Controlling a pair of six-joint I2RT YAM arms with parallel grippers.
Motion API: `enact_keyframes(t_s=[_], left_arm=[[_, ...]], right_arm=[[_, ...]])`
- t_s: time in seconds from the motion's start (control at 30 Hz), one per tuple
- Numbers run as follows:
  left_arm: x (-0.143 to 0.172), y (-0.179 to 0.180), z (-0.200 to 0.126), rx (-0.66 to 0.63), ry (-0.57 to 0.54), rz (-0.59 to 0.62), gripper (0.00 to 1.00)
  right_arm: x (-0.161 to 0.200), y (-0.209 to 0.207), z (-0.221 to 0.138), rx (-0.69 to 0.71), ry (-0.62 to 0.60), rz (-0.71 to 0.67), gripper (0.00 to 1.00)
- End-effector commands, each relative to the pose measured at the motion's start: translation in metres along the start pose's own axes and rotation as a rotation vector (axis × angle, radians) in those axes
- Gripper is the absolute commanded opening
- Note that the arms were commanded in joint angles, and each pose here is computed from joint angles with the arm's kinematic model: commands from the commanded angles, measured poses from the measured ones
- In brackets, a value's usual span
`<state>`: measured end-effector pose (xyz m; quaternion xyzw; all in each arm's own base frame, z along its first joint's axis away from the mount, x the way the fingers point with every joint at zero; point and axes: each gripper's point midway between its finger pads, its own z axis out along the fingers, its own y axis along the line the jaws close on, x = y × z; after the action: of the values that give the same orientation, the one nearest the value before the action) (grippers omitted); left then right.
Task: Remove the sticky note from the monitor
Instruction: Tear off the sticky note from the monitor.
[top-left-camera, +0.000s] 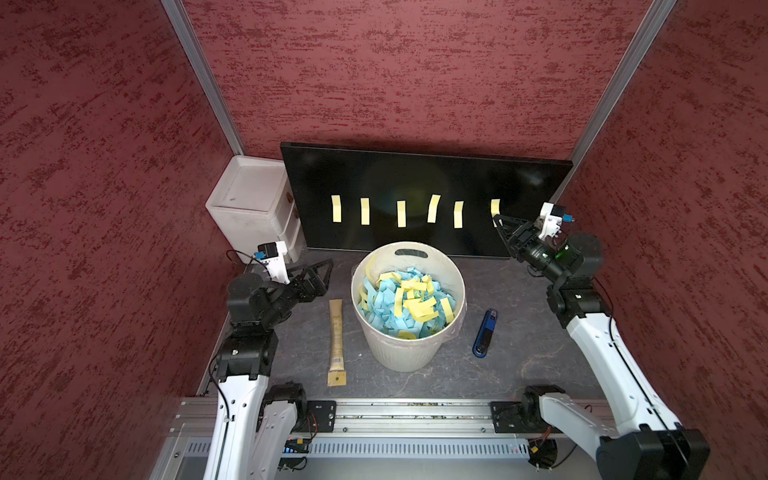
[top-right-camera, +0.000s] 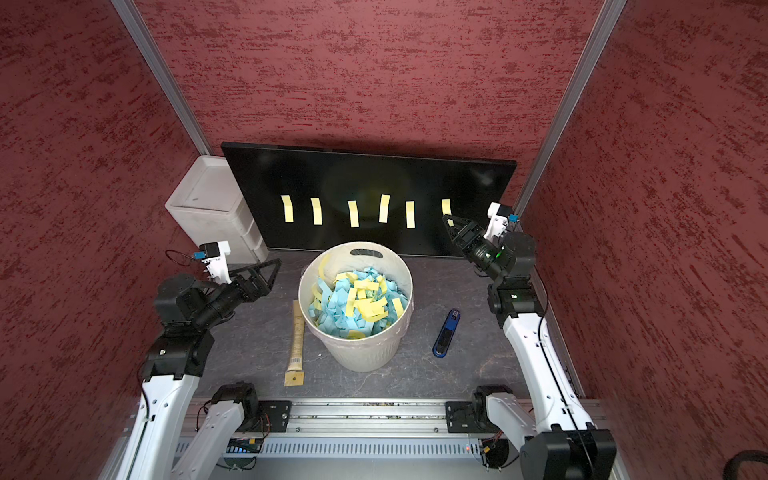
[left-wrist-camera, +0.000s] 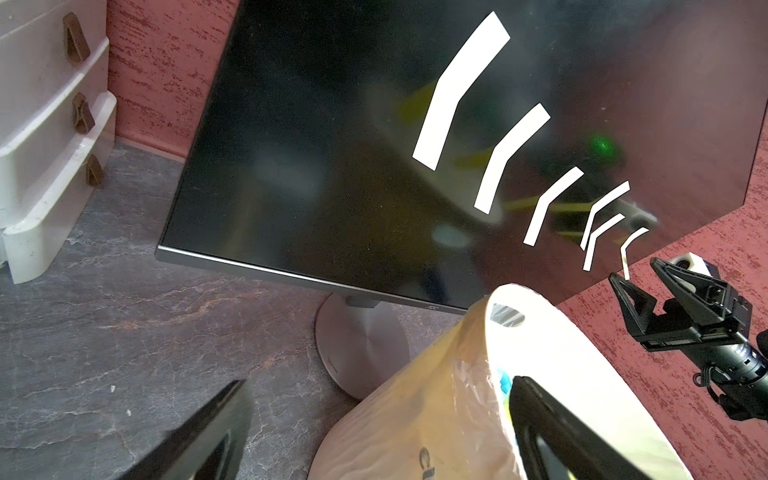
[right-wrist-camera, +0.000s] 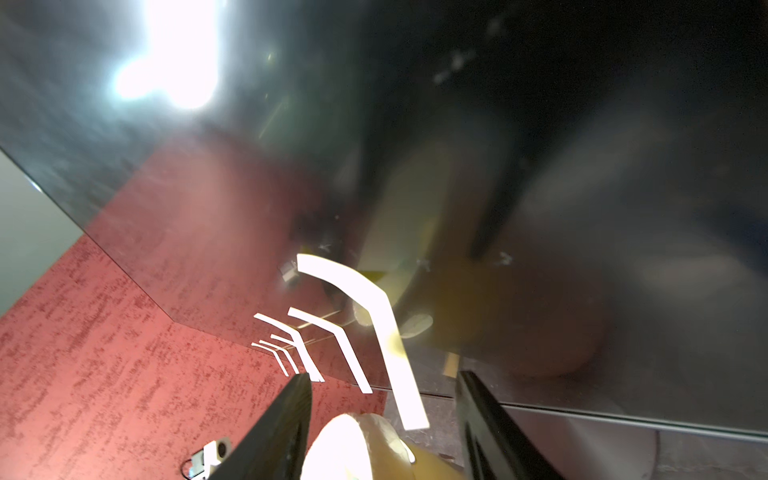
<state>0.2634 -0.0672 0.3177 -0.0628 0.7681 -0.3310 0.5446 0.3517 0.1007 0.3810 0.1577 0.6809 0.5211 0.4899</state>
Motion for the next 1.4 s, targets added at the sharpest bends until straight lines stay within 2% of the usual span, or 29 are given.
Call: enact_keyframes(t_s=[0.0,0.33,0.67,0.83,1.37], left_arm=[[-0.005,-0.004,-0.001,0.027,-0.021,0.010,1.00],[-0.003,-0.002,0.000,0.019,-0.018,0.009,1.00],[-0.003,-0.001,0.000,0.016,-0.017,0.011,1.00],[-0.003,0.000,0.001,0.015,-0.016,0.010,1.00],[-0.003,0.000,0.000,0.013,-0.018,0.010,1.00]], right_arm=[[-0.009,0.005,0.000,-0.028,-0.042,-0.015,0.51],[-0.005,-0.010,0.002,0.005,-0.048,-0.005,0.30],[-0.007,-0.016,-0.003,0.045,-0.069,-0.030,0.16],[-0.007,-0.016,-0.002,0.042,-0.066,-0.034,0.01],[-0.001,-0.016,-0.014,0.060,-0.066,-0.062,0.00]])
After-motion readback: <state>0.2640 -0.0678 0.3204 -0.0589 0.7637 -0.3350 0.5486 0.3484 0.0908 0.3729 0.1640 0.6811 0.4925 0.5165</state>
